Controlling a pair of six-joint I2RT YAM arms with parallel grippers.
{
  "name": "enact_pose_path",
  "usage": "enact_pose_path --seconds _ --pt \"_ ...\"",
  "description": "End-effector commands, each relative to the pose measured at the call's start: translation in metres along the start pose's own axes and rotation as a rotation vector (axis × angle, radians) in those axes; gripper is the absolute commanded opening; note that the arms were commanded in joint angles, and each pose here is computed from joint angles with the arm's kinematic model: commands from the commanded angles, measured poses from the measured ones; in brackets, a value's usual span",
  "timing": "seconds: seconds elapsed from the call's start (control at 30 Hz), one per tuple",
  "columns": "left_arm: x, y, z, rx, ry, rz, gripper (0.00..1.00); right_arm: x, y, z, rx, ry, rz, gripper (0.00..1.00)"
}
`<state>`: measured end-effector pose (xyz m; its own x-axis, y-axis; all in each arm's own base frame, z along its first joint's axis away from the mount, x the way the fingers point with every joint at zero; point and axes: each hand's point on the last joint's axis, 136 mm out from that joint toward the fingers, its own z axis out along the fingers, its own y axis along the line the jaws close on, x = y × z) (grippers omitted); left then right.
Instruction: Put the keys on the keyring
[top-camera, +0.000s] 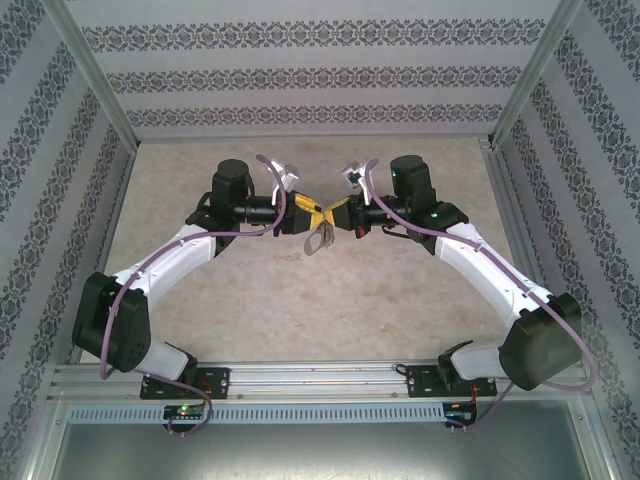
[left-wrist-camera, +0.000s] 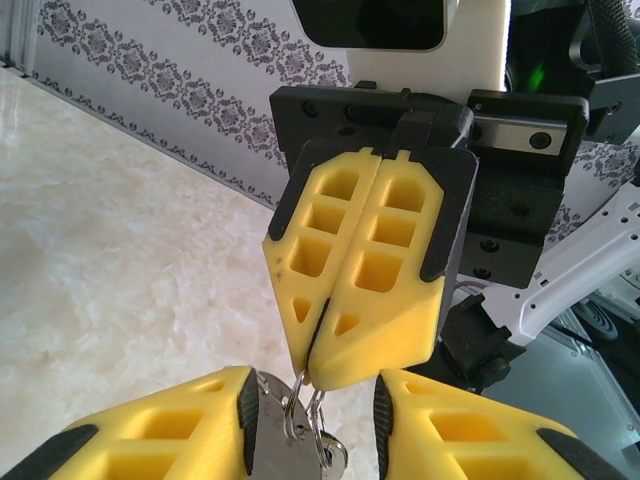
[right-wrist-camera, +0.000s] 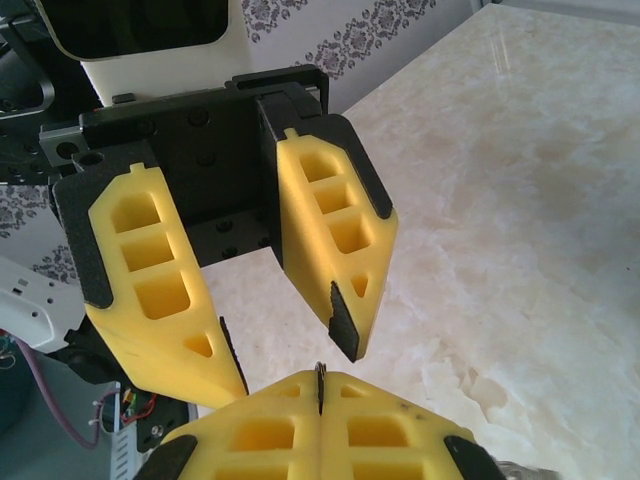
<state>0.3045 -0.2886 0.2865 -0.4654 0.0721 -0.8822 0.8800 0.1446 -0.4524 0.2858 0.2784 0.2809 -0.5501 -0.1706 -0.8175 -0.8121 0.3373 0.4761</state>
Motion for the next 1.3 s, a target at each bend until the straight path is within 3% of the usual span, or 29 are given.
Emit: enact_pose_path --seconds 0.0,0.13,0.6,0.73,0.87,0.97,1.03,1.17,1.27 --pt "-0.005 -0.008 0.002 0.042 -0.003 0.017 0.35 -0.016 0.012 -0.001 -0.025 -0.032 -0.066 0.00" --pt "-0.006 -0.011 0.002 0.064 -0.004 0.016 0.27 -0.017 0.012 -0.001 -0.022 -0.033 -0.065 0.00" --pt "-0.003 -0.016 0.004 0.112 -0.013 0.000 0.13 -0.019 0.011 0.000 -0.018 -0.039 -0.068 0.00" --pt "-0.003 -0.019 0.004 0.124 -0.021 0.011 0.00 -0.018 0.010 0.000 -0.016 -0.038 -0.066 0.00" --pt "-0.004 -0.020 0.003 0.130 -0.027 0.013 0.01 -0.019 0.010 0.000 -0.016 -0.039 -0.068 0.00" --pt "-0.003 -0.020 0.003 0.128 -0.028 0.013 0.14 -0.019 0.010 0.000 -0.013 -0.040 -0.070 0.00" --pt "-0.002 -0.021 0.002 0.127 -0.028 0.015 0.17 -0.019 0.010 0.000 -0.010 -0.040 -0.071 0.00" --pt "0.000 -0.022 0.002 0.126 -0.027 0.018 0.16 -0.019 0.009 0.000 -0.008 -0.040 -0.070 0.00" --pt "0.000 -0.024 0.001 0.138 -0.032 0.025 0.09 -0.020 0.009 0.000 -0.009 -0.042 -0.072 0.00"
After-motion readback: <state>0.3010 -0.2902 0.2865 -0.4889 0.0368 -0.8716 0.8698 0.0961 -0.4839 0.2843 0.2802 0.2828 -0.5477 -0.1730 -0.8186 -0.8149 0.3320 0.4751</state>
